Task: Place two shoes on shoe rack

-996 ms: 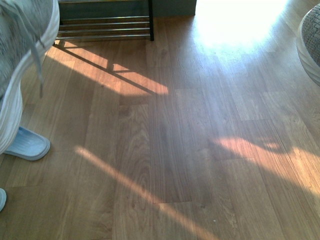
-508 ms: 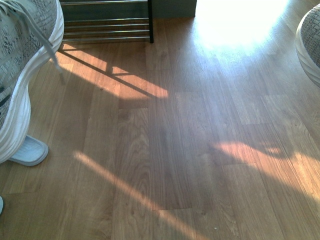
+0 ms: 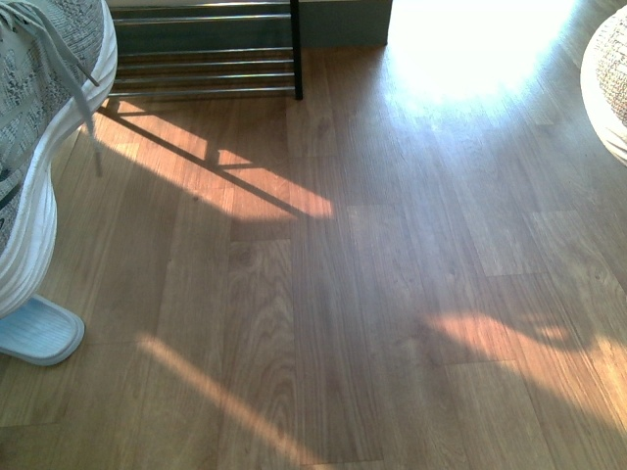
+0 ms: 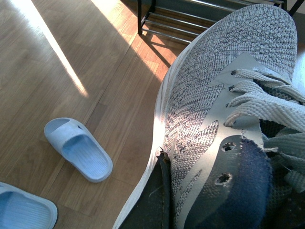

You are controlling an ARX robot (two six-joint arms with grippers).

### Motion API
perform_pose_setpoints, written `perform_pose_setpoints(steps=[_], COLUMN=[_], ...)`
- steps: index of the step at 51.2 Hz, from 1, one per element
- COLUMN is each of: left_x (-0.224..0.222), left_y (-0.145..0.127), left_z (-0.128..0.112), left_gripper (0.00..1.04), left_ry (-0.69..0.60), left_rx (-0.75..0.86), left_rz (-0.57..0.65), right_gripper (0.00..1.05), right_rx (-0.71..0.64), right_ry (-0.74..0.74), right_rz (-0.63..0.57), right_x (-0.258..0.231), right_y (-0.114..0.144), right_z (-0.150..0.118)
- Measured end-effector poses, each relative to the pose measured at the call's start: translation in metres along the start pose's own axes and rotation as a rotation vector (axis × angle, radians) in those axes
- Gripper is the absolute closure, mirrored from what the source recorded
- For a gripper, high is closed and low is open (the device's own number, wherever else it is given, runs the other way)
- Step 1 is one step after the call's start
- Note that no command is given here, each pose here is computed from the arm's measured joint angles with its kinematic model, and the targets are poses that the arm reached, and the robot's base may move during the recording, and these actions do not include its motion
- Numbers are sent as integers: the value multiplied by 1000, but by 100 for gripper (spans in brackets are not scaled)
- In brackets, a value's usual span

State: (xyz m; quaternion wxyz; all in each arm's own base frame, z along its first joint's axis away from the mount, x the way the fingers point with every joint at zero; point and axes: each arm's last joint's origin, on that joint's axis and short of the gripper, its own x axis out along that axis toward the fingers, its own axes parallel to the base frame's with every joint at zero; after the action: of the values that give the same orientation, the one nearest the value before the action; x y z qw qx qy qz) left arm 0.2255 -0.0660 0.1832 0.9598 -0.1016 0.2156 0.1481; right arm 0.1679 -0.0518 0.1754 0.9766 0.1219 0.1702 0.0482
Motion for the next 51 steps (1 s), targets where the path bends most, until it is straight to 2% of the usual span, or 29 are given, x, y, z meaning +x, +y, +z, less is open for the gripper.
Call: perform_pose_setpoints(steps=[51], left_x=[0], left_y=[0], left_z=[0], left_gripper=[103], left_ry=[0], left_rx=[0], left_rz=[3], right_gripper=[103], right_rx=[0], right_ry=[0], right_rz=[2], right_x=[0], right_y=[0], right_z=[0])
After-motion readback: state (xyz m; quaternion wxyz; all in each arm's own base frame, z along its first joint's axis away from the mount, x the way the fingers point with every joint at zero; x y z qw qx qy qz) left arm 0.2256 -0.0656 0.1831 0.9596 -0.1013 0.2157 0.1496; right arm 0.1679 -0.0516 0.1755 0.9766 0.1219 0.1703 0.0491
